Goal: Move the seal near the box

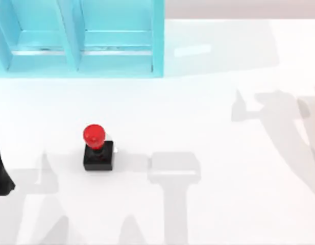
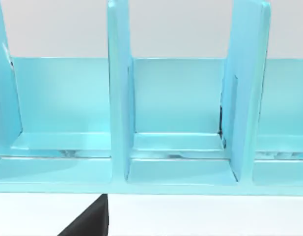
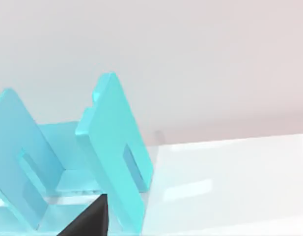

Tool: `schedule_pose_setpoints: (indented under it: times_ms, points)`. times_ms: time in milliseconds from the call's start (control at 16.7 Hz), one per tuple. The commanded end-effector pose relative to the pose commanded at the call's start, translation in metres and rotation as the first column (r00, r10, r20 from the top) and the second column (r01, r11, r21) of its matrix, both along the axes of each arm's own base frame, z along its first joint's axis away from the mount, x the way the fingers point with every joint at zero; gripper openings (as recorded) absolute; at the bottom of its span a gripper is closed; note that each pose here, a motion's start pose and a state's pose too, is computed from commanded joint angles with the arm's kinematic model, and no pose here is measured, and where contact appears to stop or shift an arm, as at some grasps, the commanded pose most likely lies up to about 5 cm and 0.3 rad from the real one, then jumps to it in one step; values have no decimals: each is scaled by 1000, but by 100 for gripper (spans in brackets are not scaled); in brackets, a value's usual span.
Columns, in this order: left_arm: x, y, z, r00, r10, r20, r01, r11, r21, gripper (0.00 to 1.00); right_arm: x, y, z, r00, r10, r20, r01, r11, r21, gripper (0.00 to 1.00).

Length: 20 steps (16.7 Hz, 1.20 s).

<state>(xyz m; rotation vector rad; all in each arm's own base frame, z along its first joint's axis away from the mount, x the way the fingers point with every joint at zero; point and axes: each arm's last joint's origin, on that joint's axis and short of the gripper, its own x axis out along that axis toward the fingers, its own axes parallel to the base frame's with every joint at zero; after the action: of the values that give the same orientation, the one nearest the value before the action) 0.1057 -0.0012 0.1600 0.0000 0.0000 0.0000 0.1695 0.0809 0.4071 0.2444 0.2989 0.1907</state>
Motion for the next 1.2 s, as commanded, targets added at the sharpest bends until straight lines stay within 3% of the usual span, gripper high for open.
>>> schedule_pose_setpoints:
  times_ms: [240, 480, 840, 1200]
  points:
    - [0, 0, 0, 1000, 0, 0, 0, 1000, 0, 100, 48, 72, 38, 984, 54, -167, -50, 998, 28, 100]
    - [0, 0, 0, 1000, 0, 0, 0, 1000, 0, 100, 85, 162, 30, 935, 77, -346, -80, 997, 8, 100]
    - [0, 0, 0, 1000, 0, 0, 0, 1000, 0, 100, 101, 281, -43, 826, 28, -563, -99, 990, -97, 100]
    - [0, 0, 0, 1000, 0, 0, 0, 1000, 0, 100, 90, 343, -129, 719, -77, -691, -101, 972, -214, 100]
